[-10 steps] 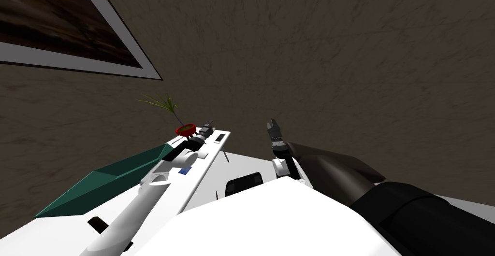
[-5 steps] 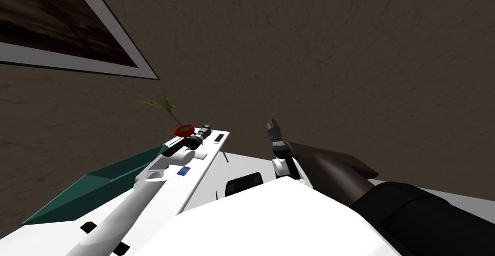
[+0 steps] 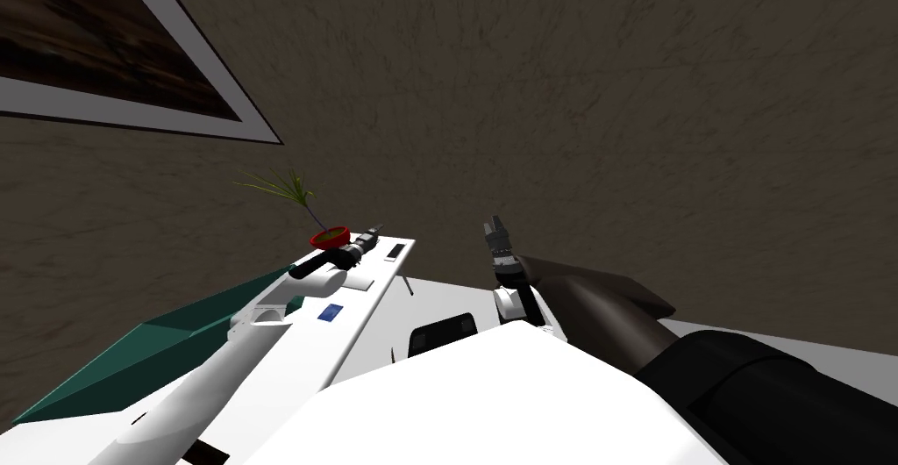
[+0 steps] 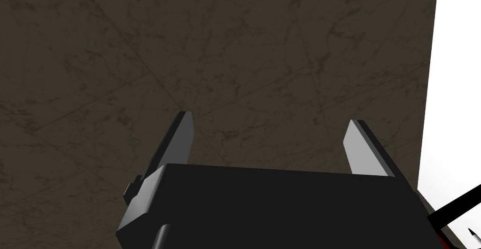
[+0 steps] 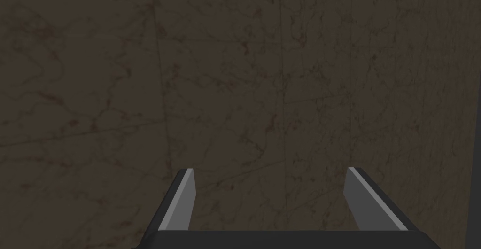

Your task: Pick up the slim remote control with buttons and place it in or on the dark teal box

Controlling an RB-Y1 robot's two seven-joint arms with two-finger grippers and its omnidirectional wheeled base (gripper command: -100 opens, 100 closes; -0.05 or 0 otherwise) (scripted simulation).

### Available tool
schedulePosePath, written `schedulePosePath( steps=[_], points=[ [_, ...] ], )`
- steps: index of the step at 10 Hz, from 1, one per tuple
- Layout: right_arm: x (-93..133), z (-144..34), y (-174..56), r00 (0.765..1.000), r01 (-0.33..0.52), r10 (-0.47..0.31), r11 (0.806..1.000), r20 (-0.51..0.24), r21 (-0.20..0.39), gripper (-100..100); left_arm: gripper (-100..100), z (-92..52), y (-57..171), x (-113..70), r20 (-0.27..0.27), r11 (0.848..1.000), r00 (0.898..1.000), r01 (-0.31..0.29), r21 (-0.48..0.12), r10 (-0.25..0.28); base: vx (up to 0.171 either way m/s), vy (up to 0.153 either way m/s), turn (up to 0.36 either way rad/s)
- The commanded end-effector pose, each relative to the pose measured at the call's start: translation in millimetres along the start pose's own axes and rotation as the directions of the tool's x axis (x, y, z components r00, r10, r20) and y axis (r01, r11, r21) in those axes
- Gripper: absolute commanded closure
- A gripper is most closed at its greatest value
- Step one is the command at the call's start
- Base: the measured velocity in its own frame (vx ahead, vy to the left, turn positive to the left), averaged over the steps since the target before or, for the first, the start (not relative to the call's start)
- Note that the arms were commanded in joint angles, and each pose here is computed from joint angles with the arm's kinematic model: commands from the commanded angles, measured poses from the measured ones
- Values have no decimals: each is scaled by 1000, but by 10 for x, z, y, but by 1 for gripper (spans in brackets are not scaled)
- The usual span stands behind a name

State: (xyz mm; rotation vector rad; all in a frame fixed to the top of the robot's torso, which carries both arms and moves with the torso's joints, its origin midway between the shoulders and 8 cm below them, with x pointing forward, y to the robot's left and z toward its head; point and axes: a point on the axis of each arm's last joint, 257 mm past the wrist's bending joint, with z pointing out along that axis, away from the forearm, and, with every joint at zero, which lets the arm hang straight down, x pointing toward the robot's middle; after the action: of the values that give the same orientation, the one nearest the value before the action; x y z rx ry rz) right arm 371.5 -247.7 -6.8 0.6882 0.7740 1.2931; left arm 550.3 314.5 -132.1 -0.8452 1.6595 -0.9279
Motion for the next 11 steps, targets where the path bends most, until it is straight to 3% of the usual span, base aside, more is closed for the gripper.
schedulePosePath(
  steps=[1,2,5,6,9,10,11],
  points=[
    [0,0,0,1000,0,0,1000,0,0,0,-100,24,85,-41,-3,999,1000,-25,-42,25,-8,0,-28],
    [0,0,0,1000,0,0,1000,0,0,0,-100,28,170,-139,0,995,998,-60,-80,60,-4,1,-16],
    [0,0,0,1000,0,0,1000,0,0,0,-100,16,323,-225,-6,986,996,-92,-143,92,-6,0,-20],
    [0,0,0,1000,0,0,1000,0,0,0,-100,0,434,-321,-9,975,993,-120,-188,120,-9,4,-35],
    [0,0,0,1000,0,0,1000,0,0,0,-100,-32,578,-411,-18,959,989,-144,-245,144,-7,4,-26],
    [0,0,0,1000,0,0,1000,0,0,0,-100,-71,708,-501,-26,942,986,-163,-295,163,-5,4,-29],
    [0,0,0,1000,0,0,1000,0,0,0,-100,-73,714,-500,-27,941,986,-163,-297,162,-4,6,-30]
  ],
)
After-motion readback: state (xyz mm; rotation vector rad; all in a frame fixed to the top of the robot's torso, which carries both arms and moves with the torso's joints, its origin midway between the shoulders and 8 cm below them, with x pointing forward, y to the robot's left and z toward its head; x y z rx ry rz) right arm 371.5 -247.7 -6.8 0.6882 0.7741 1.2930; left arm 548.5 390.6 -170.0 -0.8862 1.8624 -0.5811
